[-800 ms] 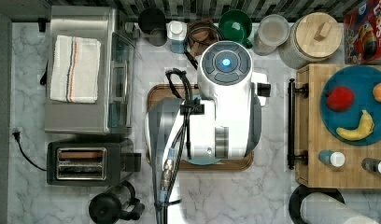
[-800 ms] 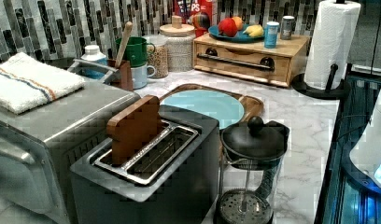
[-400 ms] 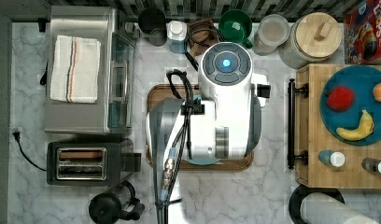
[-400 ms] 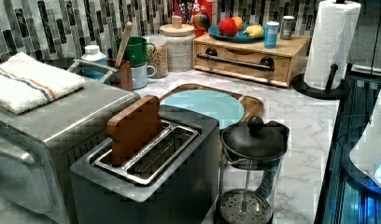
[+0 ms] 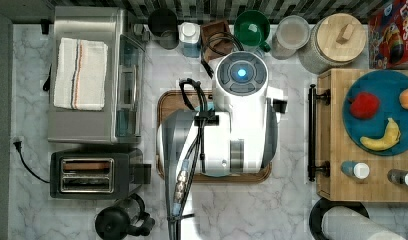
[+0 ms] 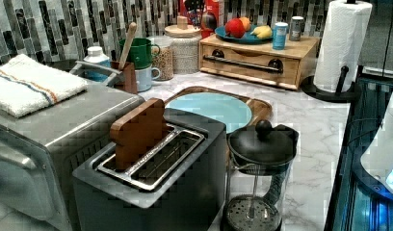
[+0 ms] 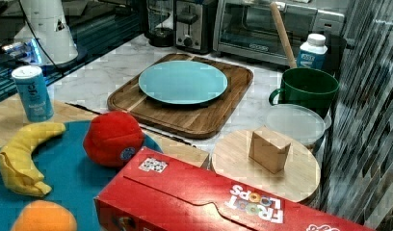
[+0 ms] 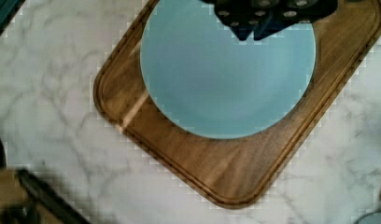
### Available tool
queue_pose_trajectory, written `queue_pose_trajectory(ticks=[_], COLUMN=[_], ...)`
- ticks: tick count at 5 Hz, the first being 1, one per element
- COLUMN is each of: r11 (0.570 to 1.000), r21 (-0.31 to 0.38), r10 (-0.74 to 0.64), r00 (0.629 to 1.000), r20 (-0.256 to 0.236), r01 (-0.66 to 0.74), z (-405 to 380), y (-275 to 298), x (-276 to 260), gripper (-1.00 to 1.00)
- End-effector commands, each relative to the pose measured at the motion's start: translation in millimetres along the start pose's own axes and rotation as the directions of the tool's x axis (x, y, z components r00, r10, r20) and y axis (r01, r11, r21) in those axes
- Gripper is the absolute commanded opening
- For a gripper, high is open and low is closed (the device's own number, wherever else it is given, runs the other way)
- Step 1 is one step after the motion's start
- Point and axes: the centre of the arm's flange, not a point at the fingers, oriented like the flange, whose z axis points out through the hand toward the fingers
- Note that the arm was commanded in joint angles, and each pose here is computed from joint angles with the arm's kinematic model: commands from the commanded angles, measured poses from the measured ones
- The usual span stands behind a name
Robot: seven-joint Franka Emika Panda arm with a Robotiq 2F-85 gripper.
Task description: Pick up the toast.
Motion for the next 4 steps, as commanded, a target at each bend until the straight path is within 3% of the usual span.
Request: queue_pose_trajectory(ticks=[1,2,3,4], r11=[0.962,0.95,0.93,0.908], r21=[0.123,0.131,0.147,0.131], r10=[0.24,0.283,0.34,0.398], r00=[0.97,0.959,0.941,0.917], r20=[0.031,0.014,0.008,0.016], r01=[-0.242,-0.282,-0.337,-0.397], z=[-75.8,-83.6,-80.8,-77.2], y=[-39.6,-52.3,-65.4,-81.1], x=[-112.4,-146.2,-180.7,-212.2], gripper=[-1.0,-1.0,-0.39,1.0])
